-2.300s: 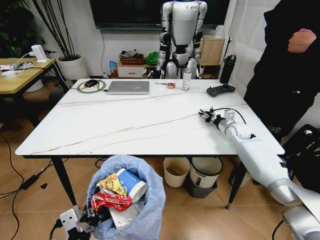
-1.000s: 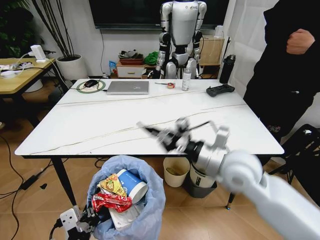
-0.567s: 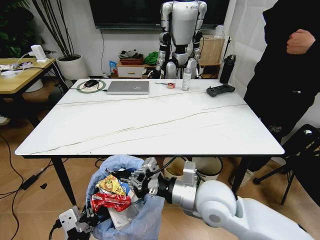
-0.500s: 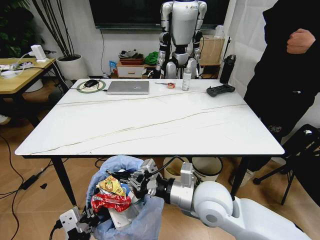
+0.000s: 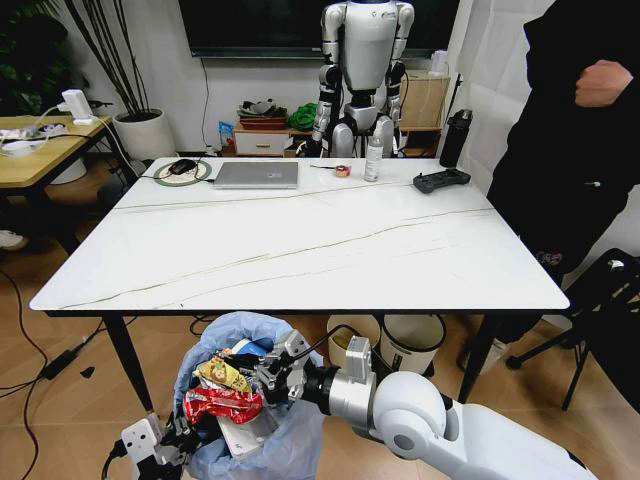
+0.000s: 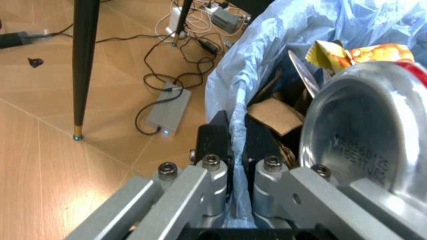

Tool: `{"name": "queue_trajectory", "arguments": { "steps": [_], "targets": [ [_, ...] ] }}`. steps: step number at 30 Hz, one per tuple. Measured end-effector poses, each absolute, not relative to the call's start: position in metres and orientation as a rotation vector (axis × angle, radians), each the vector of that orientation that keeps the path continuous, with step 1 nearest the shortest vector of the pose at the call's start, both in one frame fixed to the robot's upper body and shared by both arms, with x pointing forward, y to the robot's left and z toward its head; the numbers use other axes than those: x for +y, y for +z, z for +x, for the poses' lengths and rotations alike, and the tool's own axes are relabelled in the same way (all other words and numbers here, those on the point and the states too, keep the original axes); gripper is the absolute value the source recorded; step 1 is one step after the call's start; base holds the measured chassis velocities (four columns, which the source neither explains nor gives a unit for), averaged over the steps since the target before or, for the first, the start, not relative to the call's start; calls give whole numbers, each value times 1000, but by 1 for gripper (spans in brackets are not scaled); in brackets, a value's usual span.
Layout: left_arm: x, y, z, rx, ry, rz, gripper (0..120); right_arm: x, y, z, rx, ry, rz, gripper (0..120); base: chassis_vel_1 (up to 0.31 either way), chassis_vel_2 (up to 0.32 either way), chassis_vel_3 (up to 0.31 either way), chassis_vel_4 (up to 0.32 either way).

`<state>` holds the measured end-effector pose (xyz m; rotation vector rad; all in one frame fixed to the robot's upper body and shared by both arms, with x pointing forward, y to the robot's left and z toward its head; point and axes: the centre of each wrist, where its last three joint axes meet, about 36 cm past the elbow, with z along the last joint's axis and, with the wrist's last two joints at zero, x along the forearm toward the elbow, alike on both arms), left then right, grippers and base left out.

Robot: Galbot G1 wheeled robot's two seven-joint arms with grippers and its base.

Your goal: Pick up the trash bin and place the trash from the table into it.

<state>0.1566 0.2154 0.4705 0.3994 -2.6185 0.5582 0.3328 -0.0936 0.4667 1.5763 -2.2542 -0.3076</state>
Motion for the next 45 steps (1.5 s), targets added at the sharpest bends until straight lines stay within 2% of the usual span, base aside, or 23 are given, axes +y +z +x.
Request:
{"name": "queue_trajectory", "arguments": {
  "steps": [3, 5, 9, 12, 14, 17, 19, 21, 24, 32, 39, 45],
  "targets": [
    [215, 471, 157, -2620, 559, 398, 0, -94, 465, 331, -2253, -305, 1575, 19, 0, 0, 0, 0],
    [216, 471, 157, -2621, 560, 398, 0, -94, 464, 331, -2254, -300, 1571, 31, 0, 0, 0, 0],
    [215, 471, 158, -2623, 561, 397, 0, -98, 465, 332, -2270, -289, 1558, 41, 0, 0, 0, 0],
    [216, 469, 157, -2618, 554, 390, 0, -117, 480, 339, -2440, -225, 1435, 57, 0, 0, 0, 0],
    [216, 469, 156, -2618, 552, 386, 0, -124, 482, 341, -2500, -219, 1389, 60, 0, 0, 0, 0],
    [216, 469, 155, -2626, 546, 372, 0, -165, 489, 349, -2768, -244, 1167, 73, 0, 0, 0, 0],
    [216, 470, 155, -2630, 544, 364, 0, -178, 492, 350, -2814, -226, 1107, 77, 0, 0, 0, 0],
    [217, 471, 155, -2638, 537, 352, 0, -212, 497, 346, -2914, -167, 959, 86, 0, 0, 0, 0],
    [217, 471, 157, -2650, 515, 325, 0, -268, 483, 321, -3036, -33, 722, 98, 0, 0, 0, 0],
    [224, 459, 159, -2659, 375, 211, 0, -319, 435, 240, -3137, 91, 433, 100, 0, 0, 0, 0],
    [240, 444, 166, -2658, 154, 120, 0, -328, 422, 223, -3167, 65, 349, 100, 0, 0, 0, 0],
    [247, 436, 174, -2679, 124, 62, 0, -327, 421, 224, -3167, 58, 355, 100, 0, 0, 0, 0]
  ]
}}
